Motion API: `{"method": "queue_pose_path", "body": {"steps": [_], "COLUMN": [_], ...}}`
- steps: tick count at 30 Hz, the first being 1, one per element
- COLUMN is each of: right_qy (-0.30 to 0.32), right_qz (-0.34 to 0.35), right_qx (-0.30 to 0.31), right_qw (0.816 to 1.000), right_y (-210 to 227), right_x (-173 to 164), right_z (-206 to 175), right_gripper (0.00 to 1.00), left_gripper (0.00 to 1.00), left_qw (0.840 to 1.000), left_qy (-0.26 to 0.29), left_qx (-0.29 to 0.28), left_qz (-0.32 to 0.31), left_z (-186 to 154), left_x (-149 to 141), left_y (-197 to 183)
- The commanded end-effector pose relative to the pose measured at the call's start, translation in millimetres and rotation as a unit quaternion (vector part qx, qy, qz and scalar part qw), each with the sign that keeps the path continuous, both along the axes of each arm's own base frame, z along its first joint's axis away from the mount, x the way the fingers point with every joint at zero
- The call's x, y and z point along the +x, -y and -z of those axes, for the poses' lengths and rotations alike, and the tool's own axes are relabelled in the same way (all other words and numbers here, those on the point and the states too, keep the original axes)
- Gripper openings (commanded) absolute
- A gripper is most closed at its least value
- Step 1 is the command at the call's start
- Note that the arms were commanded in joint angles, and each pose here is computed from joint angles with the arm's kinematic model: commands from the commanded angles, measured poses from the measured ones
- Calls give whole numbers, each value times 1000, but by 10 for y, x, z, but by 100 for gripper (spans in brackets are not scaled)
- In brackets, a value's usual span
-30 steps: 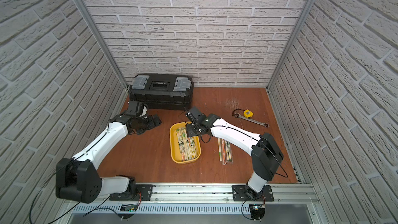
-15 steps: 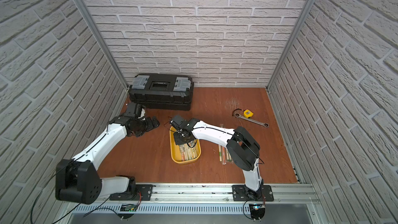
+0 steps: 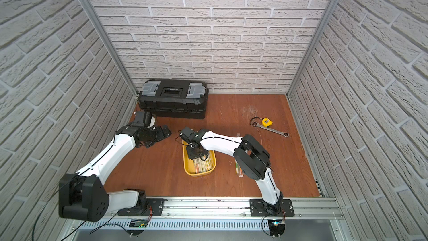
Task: Take the paired disposable chopsticks out of the storage box
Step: Pick up the paired disposable chopsticks from the storage box.
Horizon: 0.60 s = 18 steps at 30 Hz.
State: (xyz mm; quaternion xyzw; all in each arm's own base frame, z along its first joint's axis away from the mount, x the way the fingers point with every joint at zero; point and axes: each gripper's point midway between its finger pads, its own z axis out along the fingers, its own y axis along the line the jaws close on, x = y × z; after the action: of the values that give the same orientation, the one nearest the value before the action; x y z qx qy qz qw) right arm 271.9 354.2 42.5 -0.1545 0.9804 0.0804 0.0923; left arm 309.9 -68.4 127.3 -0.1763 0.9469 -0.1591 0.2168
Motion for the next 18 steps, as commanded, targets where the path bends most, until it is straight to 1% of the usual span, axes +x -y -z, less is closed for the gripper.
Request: {"method": "queue_pose_path", "body": {"steps": [1,7,10,18], "right_qy": [12,8,10,13], "right_qz": [-3,-4,-1,1], "right_qx": [-14,-22,-24,-35], "right_qw": [1000,1000,1000,999], "right_y": [19,23,40,87], "right_x": [44,57,72,81], "right_z": [-35,6,-3,-14], "right_gripper": [21,21,23,24], "left_gripper": [98,98,98,98], "left_qw": [1000,1000,1000,1000], "left_qy": [14,14,15,14], "left_qx": [-3,-4,-4,-9], "left_qz": [3,3,4,4], "left_z": [-23,-16,-14,-1], "left_x": [20,27,33,47], "left_y": [-10,-4,-4,14]}}
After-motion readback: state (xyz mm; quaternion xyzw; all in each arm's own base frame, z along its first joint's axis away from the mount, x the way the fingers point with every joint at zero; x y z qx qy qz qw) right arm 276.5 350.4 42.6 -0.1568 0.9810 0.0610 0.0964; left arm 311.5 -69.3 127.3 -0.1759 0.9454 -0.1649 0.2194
